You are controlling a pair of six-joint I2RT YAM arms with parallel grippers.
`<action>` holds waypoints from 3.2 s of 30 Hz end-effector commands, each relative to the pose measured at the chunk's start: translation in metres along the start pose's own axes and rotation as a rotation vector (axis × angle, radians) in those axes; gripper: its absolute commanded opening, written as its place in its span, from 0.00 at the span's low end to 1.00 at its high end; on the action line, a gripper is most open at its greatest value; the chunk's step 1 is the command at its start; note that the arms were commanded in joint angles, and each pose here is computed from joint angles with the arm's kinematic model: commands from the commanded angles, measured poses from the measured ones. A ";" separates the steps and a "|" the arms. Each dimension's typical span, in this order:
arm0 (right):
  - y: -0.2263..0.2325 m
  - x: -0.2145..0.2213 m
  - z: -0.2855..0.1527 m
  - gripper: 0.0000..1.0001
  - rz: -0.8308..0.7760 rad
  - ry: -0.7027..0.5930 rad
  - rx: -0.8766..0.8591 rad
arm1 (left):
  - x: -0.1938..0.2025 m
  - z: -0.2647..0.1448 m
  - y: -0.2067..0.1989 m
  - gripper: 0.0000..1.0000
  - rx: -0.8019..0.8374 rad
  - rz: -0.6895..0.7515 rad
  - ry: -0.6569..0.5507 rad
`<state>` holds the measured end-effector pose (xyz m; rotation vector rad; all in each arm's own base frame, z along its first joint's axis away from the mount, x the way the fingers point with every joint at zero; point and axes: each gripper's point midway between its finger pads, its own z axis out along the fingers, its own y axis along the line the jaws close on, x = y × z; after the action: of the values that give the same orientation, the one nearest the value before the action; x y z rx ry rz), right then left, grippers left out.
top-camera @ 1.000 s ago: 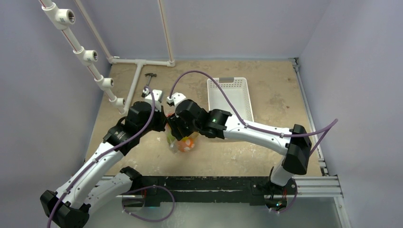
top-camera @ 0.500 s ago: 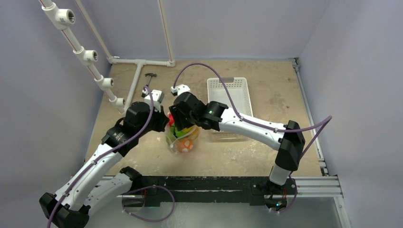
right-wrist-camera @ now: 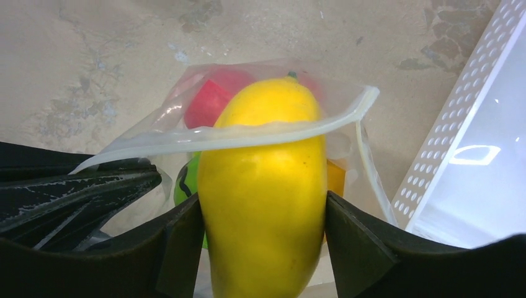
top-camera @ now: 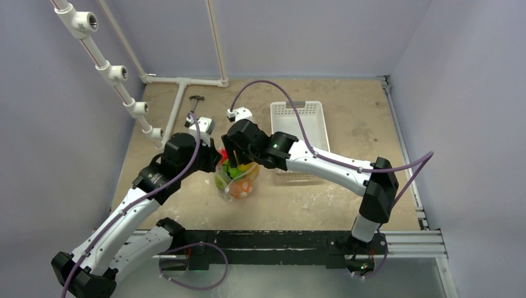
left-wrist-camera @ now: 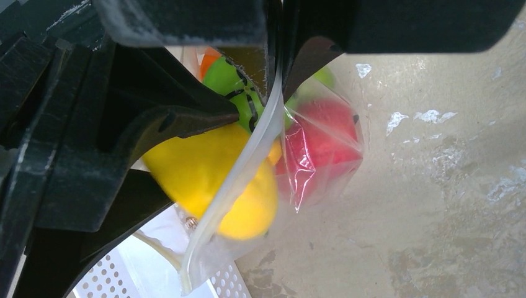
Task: Place the food in the zip-top bag and seal the zipper
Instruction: Place the fake fruit in the zipper food storage bag, then adjust the zipper food storage bag at the center of the board.
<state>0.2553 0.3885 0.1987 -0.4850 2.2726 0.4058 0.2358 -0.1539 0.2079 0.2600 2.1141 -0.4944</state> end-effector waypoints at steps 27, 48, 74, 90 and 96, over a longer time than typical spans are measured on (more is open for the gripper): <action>-0.023 -0.029 -0.088 0.71 0.316 -0.182 -0.068 | -0.005 0.004 -0.003 0.00 0.014 0.002 -0.020; -0.053 -0.005 -0.063 0.37 0.506 -0.190 0.057 | -0.006 0.003 -0.003 0.00 0.014 0.001 -0.022; -0.044 -0.016 -0.037 0.00 0.440 -0.205 -0.029 | -0.008 0.003 -0.006 0.00 0.027 0.000 -0.028; -0.007 -0.086 -0.108 0.00 0.248 -0.364 -0.337 | -0.057 -0.044 -0.028 0.00 0.055 -0.093 -0.049; -0.010 -0.070 -0.080 0.00 0.200 -0.344 -0.338 | -0.024 -0.016 -0.033 0.00 0.096 -0.218 0.008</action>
<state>0.2479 0.3530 0.2964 -0.2574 2.0070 0.8777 0.2259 -0.1580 0.2655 0.1633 2.1061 -0.5941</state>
